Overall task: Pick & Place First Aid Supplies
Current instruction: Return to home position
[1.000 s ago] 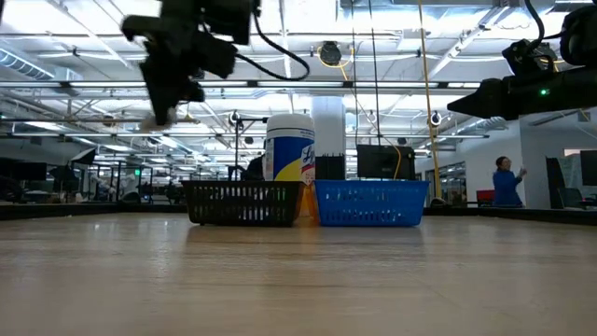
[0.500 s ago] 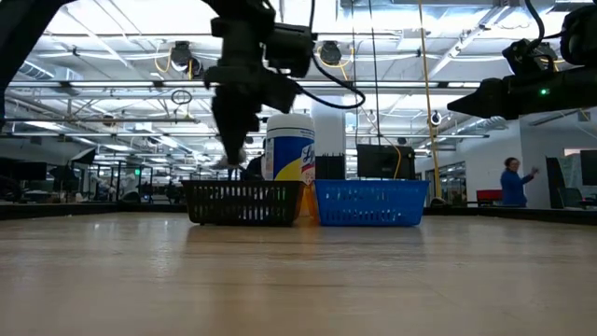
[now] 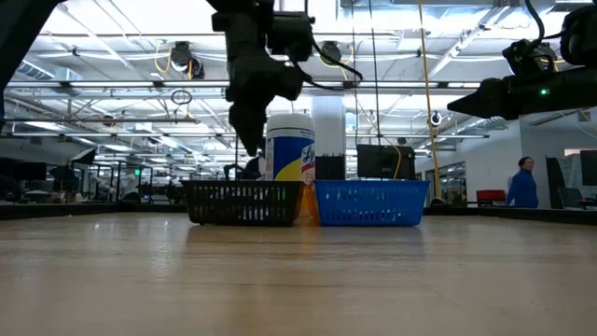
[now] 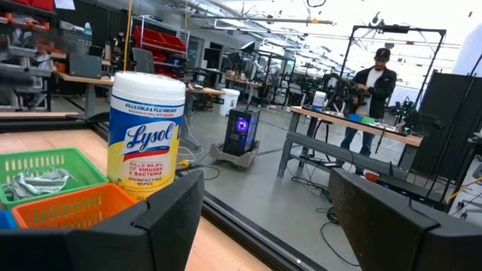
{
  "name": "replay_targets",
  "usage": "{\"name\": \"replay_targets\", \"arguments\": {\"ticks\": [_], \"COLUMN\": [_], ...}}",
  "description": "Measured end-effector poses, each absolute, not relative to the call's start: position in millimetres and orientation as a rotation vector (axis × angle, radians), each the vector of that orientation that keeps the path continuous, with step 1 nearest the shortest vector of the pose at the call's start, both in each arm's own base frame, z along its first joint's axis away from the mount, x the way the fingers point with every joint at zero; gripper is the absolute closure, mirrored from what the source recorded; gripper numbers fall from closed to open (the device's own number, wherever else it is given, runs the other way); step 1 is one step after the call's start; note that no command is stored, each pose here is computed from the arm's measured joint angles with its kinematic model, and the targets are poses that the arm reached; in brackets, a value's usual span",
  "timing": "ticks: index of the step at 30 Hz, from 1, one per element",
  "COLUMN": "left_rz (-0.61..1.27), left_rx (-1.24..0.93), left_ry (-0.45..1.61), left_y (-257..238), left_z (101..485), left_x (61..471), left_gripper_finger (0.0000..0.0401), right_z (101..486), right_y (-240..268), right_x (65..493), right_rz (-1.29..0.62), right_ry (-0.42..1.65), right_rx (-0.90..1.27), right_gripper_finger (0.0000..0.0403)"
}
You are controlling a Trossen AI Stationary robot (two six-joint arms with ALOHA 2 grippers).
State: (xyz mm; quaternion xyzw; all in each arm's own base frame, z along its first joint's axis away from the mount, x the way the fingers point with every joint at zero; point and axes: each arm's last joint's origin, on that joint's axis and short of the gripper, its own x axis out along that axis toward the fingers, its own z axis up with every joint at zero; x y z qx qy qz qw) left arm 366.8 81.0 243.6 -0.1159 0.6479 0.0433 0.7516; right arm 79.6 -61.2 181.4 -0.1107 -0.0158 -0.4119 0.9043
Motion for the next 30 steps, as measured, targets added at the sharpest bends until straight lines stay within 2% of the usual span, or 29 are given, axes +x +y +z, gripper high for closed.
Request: {"name": "replay_targets", "arguments": {"ticks": [5,12,19,30], "left_rz": [0.254,0.384,0.4,0.449], "left_rx": [-0.38,-0.35,-0.234,0.058], "left_ry": [1.259,1.009,0.727,0.246], "left_y": [95.0,108.8,103.5,77.6], "left_z": [277.0,313.3,311.6,248.2], "left_x": [351.5,316.3,268.9,176.5], "left_gripper_finger": [0.0072,0.0015,0.0004,0.0004], "right_z": [181.4,181.4,181.4,181.4], "right_y": [-61.1,-61.2,-61.2,-61.2], "right_x": [79.6,79.6,79.6,79.6], "right_rz": [-0.851,-0.851,-0.851,-0.851], "right_ry": [-0.033,-0.032,-0.032,-0.032], "right_rx": [-0.229,-0.229,-0.229,-0.229], "right_gripper_finger": [0.0124,0.0124,0.0124,0.0124]}}
